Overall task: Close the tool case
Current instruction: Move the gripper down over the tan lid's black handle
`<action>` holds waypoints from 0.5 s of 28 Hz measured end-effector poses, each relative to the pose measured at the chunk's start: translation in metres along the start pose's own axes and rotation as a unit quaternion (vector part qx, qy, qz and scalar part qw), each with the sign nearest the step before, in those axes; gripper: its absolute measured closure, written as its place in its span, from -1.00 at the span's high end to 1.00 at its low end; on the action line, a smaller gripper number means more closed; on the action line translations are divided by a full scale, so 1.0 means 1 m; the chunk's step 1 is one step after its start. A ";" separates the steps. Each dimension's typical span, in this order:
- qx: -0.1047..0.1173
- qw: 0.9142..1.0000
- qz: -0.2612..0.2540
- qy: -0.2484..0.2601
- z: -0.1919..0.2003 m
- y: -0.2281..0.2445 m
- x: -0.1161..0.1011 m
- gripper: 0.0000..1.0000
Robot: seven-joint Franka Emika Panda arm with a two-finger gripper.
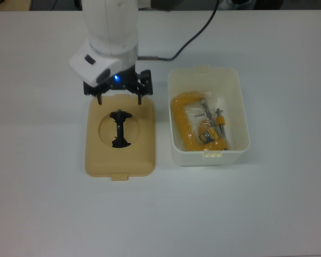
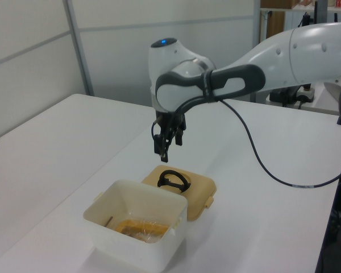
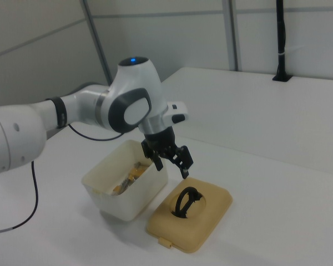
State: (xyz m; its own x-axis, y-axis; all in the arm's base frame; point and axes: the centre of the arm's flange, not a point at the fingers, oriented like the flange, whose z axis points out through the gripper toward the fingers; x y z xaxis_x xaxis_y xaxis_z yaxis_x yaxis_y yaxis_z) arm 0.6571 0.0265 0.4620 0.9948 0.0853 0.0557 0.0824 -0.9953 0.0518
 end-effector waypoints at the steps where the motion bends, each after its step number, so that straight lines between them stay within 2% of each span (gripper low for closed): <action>1: -0.002 1.000 0.000 -0.002 0.009 -0.002 0.001 1.00; 5: -0.003 1.000 0.001 -0.012 0.031 -0.006 0.005 1.00; 14: -0.007 1.000 0.015 -0.013 0.056 0.011 0.010 1.00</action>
State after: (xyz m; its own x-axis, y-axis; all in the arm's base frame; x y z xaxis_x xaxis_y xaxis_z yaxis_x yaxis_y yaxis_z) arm 0.6712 0.0138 0.4071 0.9980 0.0547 0.0321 0.0525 -0.9966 0.0641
